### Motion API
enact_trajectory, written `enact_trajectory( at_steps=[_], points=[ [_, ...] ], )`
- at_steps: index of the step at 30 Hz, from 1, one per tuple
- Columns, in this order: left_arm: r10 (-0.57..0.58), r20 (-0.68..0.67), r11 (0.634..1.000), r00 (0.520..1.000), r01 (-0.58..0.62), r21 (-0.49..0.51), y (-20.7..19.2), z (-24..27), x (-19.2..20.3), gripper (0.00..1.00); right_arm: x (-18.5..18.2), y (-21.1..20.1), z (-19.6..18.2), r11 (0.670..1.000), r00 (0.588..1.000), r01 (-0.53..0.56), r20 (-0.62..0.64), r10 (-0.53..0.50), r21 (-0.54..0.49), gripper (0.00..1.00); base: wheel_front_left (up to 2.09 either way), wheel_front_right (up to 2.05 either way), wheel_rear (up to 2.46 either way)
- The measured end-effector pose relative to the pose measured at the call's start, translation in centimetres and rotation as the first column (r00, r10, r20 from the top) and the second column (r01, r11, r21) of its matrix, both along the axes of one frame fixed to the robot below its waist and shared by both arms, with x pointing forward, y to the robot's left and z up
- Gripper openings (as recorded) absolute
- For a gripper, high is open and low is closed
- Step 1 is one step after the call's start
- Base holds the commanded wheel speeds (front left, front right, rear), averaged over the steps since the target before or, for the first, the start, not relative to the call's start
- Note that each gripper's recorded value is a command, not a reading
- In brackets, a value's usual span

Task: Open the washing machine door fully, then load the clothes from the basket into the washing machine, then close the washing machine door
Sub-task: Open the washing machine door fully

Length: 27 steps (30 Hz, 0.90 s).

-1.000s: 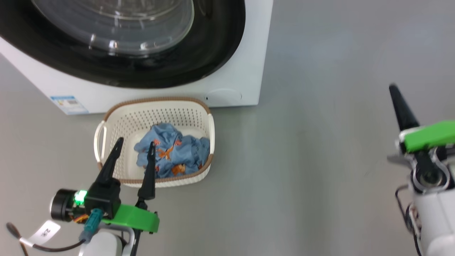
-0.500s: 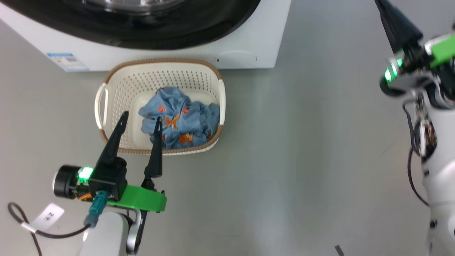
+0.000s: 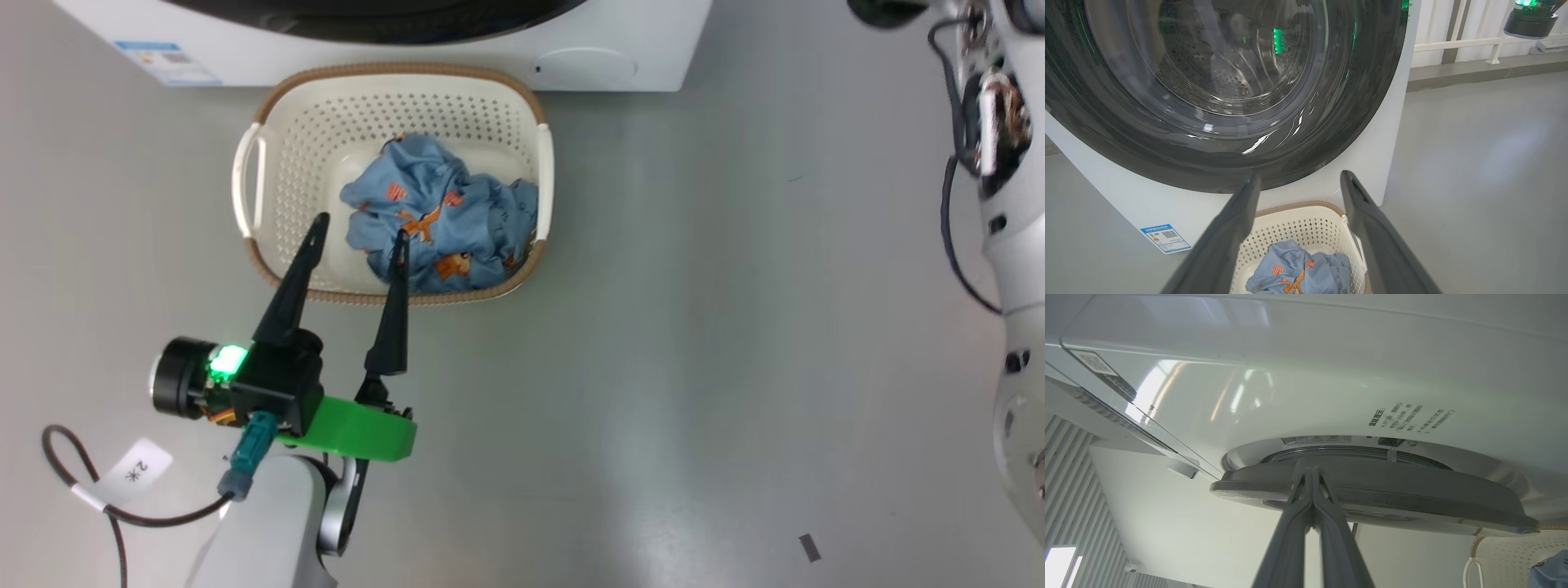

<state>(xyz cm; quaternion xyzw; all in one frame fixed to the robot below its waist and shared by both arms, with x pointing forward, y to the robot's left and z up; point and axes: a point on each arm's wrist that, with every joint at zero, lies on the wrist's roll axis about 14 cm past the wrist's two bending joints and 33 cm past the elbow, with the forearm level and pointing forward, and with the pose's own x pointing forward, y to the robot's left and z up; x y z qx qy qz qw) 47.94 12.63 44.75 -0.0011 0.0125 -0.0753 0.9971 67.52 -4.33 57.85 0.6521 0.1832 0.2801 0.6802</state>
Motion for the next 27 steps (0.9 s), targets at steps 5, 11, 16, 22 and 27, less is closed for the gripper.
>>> enact_trajectory(
  at_steps=[5, 11, 16, 22, 27],
  points=[
    [0.016, -0.013, 1.0, 1.0, -0.016, -0.002, 0.5, -0.4, 0.0, 1.0, 1.4, 2.1, 0.0, 0.999, 0.999, -0.038, -0.009, 0.038, -0.026, 0.0, 0.0, 0.0, 0.0],
    [0.036, -0.036, 0.999, 0.999, -0.036, 0.0, 1.1, -1.0, -0.6, 1.0, 3.0, 4.1, -0.1, 0.997, 0.998, -0.059, -0.028, 0.058, -0.043, 0.0, 0.0, 0.0, 0.0],
    [0.049, -0.049, 0.999, 0.998, -0.049, 0.01, 1.4, -1.4, -0.9, 1.0, 3.8, 5.4, -0.8, 0.995, 0.996, -0.074, -0.048, 0.071, -0.071, 0.0, 0.0, 0.0, 0.0],
    [0.065, -0.06, 0.998, 0.996, -0.064, 0.018, 1.8, -1.8, -1.1, 1.0, 4.2, 6.2, -1.9, 0.992, 0.994, -0.091, -0.075, 0.085, -0.089, 0.0, 0.0, 0.0, 0.0],
    [0.076, -0.053, 0.997, 0.996, -0.075, 0.013, 1.9, -1.6, -0.7, 1.0, 4.3, 6.5, -2.0, 0.989, 0.991, -0.115, -0.08, 0.108, -0.09, 0.0, 0.0, 0.0, 0.0]
  ],
)
